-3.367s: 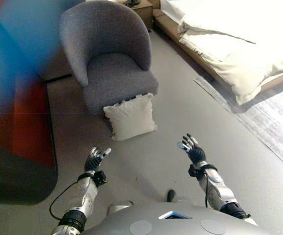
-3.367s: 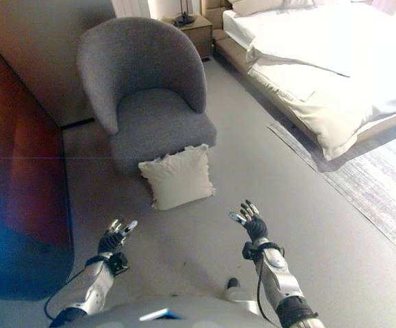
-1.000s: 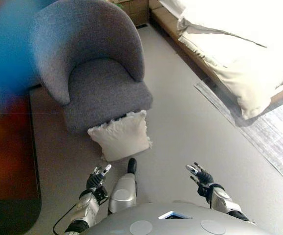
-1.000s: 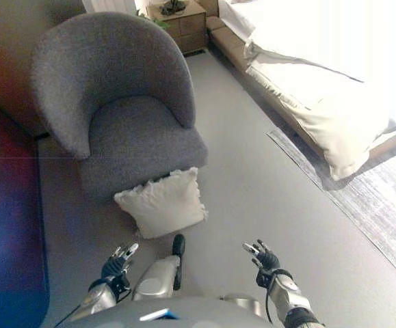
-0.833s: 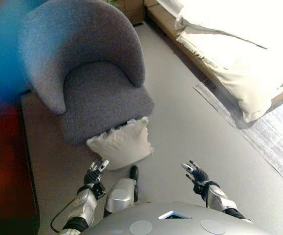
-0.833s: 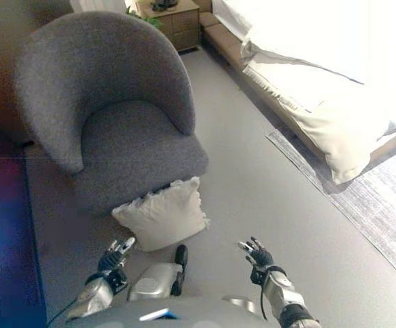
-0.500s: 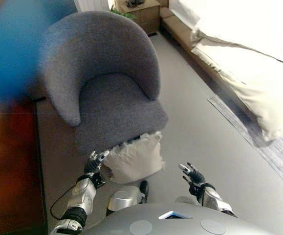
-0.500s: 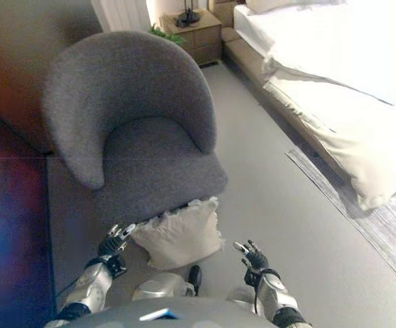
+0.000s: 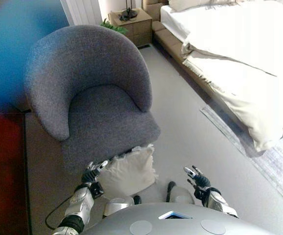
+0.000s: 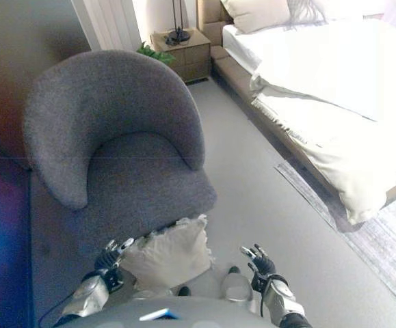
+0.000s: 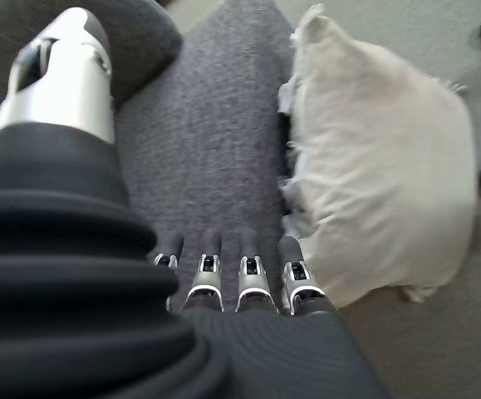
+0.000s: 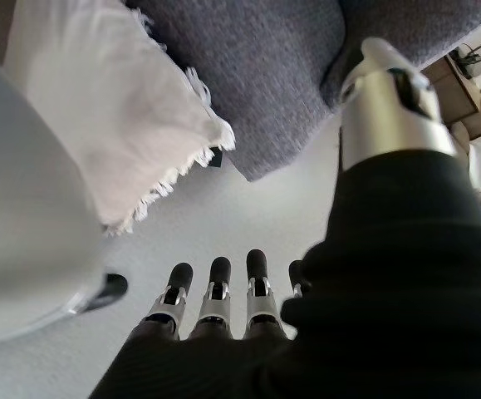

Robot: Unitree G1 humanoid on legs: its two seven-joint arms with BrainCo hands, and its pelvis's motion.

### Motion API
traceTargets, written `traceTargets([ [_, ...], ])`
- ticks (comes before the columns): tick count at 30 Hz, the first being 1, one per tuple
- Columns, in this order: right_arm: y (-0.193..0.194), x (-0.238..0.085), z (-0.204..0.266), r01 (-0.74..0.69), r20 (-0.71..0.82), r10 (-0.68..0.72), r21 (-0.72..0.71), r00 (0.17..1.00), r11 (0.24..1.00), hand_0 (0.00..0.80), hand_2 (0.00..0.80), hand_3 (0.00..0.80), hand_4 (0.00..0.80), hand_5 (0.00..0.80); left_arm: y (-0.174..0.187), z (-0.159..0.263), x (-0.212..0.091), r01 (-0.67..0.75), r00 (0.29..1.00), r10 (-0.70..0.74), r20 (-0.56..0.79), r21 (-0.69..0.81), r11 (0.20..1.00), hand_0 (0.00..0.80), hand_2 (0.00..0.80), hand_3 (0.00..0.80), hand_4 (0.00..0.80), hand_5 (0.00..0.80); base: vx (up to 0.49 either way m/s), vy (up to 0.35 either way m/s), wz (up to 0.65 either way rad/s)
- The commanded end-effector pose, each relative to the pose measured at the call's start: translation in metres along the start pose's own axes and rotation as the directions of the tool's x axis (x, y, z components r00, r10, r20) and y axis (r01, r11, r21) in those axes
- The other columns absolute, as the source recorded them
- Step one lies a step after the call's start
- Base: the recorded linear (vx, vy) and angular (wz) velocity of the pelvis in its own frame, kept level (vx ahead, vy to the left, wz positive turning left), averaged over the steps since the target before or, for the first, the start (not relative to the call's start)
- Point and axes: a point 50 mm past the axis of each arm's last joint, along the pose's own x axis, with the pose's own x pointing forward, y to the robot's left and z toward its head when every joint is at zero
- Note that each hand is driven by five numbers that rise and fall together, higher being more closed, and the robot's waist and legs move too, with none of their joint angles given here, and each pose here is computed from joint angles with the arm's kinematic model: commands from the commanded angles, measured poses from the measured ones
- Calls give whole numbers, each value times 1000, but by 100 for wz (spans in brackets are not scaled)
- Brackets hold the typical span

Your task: Pick up the cushion and take it to the sofa

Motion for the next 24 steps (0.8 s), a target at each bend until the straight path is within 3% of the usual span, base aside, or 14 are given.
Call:
traceTargets([
  [1, 5, 7, 30, -30, 85, 35, -59, 996, 998, 0, 0, 0, 0, 0, -5, 35, 11, 24, 992, -27, 123, 29, 999, 0, 0, 0, 0, 0, 208, -189, 5],
  [5, 3, 7, 25, -7, 59, 16, -149, 998, 989, 0, 0, 0, 0, 0, -9, 32, 13, 41, 995, -40, 93, -10, 999, 0, 0, 0, 0, 0, 165, -187, 15],
  [12, -1, 8, 42, 77, 124, -44, -279, 991, 957, 0, 0, 0, 0, 0, -25, 37, 19, 48, 994, -55, 91, 79, 996, 0, 0, 0, 0, 0, 69, -47, 39],
  [17, 10, 17, 108, 160, 309, -22, -427, 951, 890, 0, 0, 0, 0, 0, -49, 67, 30, 42, 981, -55, 184, 76, 996, 0, 0, 0, 0, 0, -190, 210, 19],
  [24, 46, 15, 175, 211, 465, 53, -496, 884, 842, 0, 0, 0, 0, 0, -60, 123, 34, 33, 929, -44, 367, 36, 999, 0, 0, 0, 0, 0, -212, 126, -10],
])
